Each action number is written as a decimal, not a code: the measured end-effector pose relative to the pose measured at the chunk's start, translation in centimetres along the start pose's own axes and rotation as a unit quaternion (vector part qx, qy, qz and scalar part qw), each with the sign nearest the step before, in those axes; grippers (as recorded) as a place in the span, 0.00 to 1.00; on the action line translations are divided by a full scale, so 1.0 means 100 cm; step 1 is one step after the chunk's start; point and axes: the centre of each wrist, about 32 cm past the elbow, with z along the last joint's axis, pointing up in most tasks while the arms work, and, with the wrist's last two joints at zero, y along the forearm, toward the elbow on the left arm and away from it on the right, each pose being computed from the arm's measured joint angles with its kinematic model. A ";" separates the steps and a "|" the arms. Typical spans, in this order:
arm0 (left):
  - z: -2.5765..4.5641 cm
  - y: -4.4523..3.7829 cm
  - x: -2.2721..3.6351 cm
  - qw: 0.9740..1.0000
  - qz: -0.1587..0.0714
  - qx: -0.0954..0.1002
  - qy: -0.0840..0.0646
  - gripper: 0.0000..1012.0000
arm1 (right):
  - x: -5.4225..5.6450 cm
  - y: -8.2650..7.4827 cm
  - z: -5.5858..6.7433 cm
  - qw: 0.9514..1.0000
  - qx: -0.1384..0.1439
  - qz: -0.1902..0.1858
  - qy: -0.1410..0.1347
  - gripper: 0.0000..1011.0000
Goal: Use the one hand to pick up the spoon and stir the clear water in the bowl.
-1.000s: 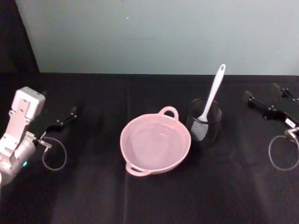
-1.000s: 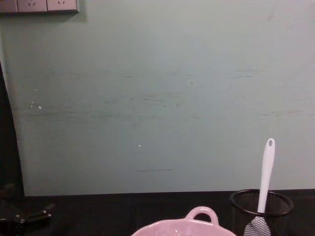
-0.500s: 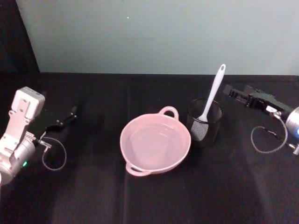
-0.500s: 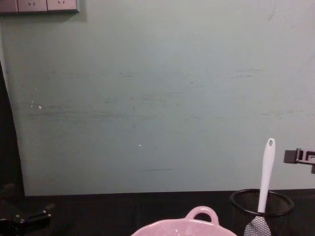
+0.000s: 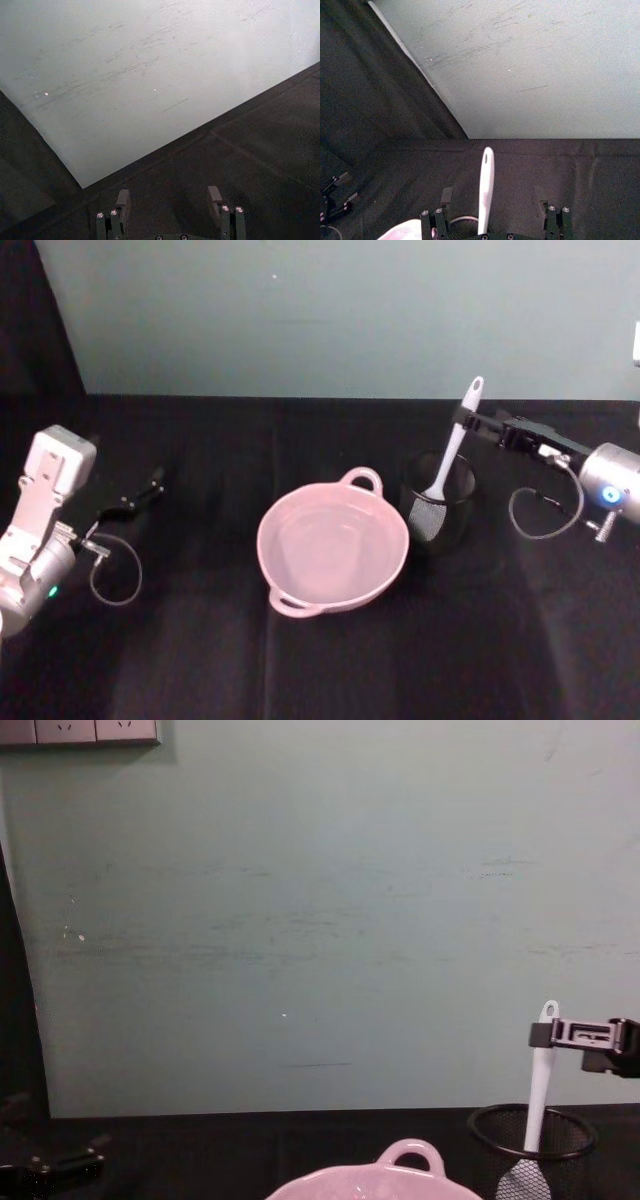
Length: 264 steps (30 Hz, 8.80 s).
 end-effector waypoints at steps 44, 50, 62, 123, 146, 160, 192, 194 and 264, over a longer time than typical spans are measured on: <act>0.0000 0.0000 0.0000 1.000 0.000 0.000 0.000 1.00 | 0.004 0.021 0.004 1.000 -0.005 0.013 -0.009 0.39; 0.0000 0.0000 0.0000 1.000 0.000 0.000 0.000 1.00 | 0.004 0.020 0.004 1.000 -0.005 0.013 -0.009 0.19; 0.0000 0.0000 0.0000 1.000 0.000 0.000 0.000 1.00 | -0.001 0.015 0.010 0.999 0.010 0.010 -0.049 0.14; 0.0000 0.0000 0.0000 1.000 0.000 0.000 0.000 1.00 | -0.068 0.028 -0.067 0.927 0.108 0.262 -0.246 0.13; 0.0000 0.0000 0.0000 1.000 0.000 0.000 0.000 1.00 | -0.085 0.089 -0.091 0.921 0.187 0.156 -0.304 0.13; 0.0000 0.0000 0.0000 1.000 0.000 0.000 0.000 1.00 | -0.069 0.048 -0.079 0.922 0.171 0.143 -0.317 0.14; 0.0000 0.0000 0.0000 1.000 0.000 0.000 0.000 1.00 | -0.089 0.094 -0.109 0.938 0.232 0.119 -0.230 0.13; 0.0000 0.0000 0.0000 1.000 0.000 0.000 0.000 1.00 | -0.086 0.094 -0.108 0.934 0.239 0.109 -0.241 0.13; 0.0000 0.0000 0.0000 1.000 0.000 0.000 0.000 1.00 | -0.077 0.070 -0.084 0.942 0.156 0.144 -0.259 0.13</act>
